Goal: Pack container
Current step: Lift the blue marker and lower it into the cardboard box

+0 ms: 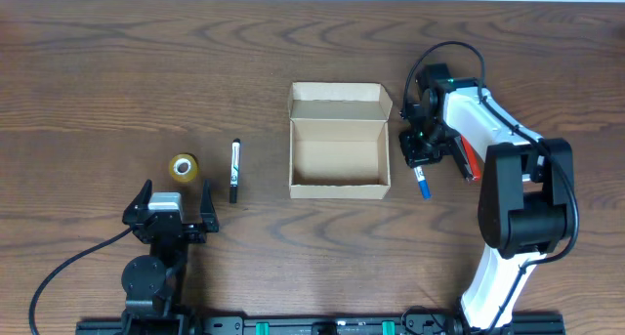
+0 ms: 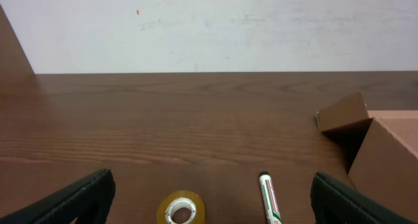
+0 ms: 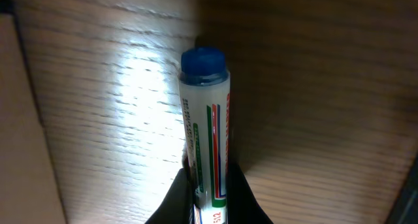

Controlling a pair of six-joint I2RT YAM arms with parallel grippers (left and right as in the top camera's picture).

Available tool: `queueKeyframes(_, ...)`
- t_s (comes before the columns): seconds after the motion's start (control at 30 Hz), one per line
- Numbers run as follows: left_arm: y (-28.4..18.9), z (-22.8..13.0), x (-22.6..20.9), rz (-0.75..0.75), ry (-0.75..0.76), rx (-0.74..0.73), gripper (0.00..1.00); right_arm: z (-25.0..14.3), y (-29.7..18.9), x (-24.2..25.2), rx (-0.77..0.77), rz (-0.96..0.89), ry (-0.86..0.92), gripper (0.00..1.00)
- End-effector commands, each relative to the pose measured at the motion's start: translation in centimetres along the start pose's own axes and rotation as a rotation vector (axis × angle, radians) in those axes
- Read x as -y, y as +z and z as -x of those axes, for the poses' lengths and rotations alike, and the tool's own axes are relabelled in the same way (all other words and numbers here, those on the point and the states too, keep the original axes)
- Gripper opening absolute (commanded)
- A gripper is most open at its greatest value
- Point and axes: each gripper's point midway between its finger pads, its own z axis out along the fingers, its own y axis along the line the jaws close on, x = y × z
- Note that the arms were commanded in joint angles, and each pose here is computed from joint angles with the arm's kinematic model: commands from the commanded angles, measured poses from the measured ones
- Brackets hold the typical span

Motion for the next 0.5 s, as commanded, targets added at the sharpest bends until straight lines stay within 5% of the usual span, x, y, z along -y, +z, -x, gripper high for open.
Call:
queueKeyframes(0.0,0.1,-1.8,0.0,0.000,-0.010,-0.051,0.95,1.2,-0.9,-1.2,0.017,0.051,-0.013,0.01)
queueKeyframes(0.47,0.1,-1.8,0.0,0.000,-0.010,-0.051,0.95,4.7,-17.4,-4.5,0.419,0.101,-0.114,0.01)
